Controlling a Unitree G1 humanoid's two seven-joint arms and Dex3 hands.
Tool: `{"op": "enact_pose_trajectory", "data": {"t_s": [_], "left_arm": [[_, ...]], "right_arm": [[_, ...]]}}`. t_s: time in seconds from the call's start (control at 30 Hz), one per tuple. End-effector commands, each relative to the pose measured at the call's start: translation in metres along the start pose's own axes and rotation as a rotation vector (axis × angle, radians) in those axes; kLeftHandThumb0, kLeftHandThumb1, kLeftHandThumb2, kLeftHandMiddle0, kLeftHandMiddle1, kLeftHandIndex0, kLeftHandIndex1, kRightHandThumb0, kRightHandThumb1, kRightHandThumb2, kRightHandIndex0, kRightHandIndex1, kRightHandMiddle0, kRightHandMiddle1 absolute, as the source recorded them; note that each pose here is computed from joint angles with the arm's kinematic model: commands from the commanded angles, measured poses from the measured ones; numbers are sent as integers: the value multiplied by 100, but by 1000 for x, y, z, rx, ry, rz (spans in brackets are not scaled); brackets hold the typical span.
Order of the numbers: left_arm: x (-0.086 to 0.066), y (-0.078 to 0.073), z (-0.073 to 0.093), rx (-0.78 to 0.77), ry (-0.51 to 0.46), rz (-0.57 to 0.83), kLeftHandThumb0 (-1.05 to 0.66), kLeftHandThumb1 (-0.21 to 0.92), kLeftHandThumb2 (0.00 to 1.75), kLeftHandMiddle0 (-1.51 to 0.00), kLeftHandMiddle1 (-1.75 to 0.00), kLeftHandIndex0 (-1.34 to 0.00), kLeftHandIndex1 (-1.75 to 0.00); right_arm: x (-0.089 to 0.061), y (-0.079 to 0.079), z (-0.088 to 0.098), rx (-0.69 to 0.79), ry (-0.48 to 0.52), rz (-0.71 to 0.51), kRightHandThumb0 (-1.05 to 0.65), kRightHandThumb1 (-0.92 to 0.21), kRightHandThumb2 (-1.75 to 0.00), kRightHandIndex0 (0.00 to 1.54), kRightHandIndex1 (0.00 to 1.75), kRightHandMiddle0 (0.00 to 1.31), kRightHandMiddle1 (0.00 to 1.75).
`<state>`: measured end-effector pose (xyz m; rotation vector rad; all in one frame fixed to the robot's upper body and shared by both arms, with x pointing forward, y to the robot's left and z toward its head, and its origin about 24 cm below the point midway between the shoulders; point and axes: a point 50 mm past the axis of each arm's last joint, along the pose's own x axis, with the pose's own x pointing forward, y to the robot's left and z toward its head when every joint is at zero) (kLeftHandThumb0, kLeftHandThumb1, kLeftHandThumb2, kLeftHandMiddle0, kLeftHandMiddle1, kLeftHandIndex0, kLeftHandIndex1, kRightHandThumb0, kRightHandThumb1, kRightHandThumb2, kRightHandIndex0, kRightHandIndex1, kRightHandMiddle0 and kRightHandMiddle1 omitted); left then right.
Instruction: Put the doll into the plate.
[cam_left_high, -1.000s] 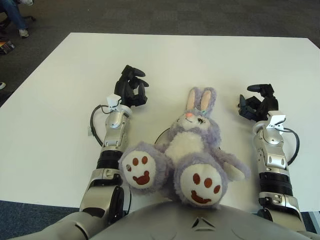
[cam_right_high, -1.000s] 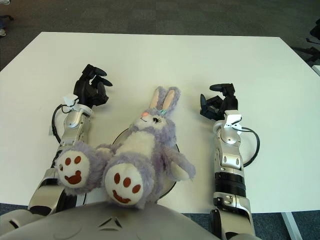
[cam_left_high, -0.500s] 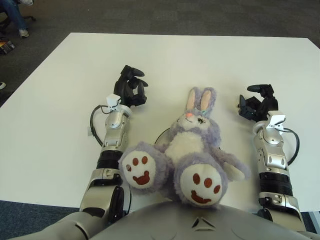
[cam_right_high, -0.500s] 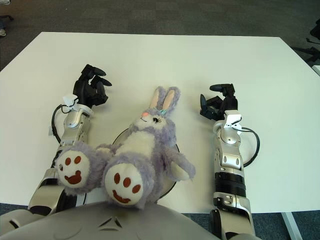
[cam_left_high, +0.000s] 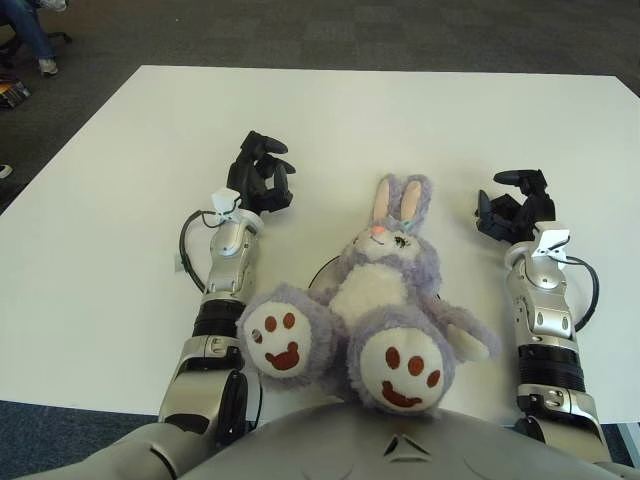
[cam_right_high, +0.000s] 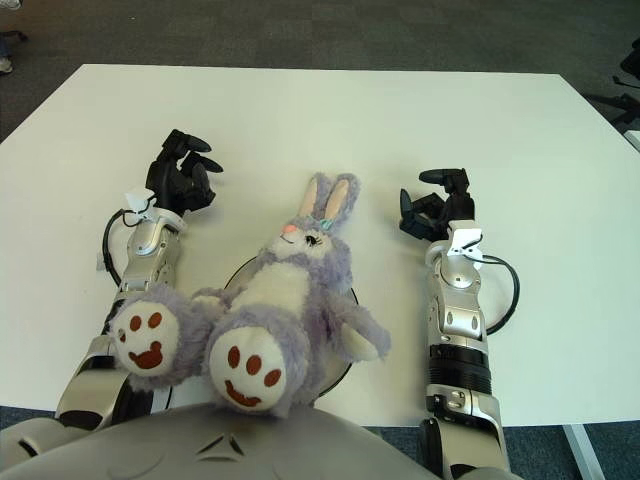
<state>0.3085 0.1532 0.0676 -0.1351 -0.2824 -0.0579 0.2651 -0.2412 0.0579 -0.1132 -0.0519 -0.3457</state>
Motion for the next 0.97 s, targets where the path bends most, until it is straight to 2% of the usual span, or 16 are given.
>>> {"op": "enact_pose_trajectory", "data": {"t_s": [0.0, 0.8, 0.87, 0.93], "left_arm": [[-3, 4, -5, 1, 24, 6, -1, 48, 113, -38, -175, -37, -175], [0, 5, -8, 16, 32, 14, -1, 51, 110, -37, -175, -35, -175], [1, 5, -9, 16, 32, 15, -1, 51, 110, -37, -175, -35, -175], [1, 5, -9, 16, 32, 15, -1, 51, 110, -37, -175, -35, -175]], "right_arm": [[0, 1, 3, 12, -9, -7, 43, -42, -104, 64, 155, 12, 166], [2, 2, 1, 3, -11, -28, 42, -43, -102, 64, 154, 17, 166], [2, 3, 1, 4, -12, -31, 17, -46, -103, 54, 158, 34, 163], [3, 3, 1, 3, -12, -35, 9, -47, -103, 51, 159, 40, 162]]}}
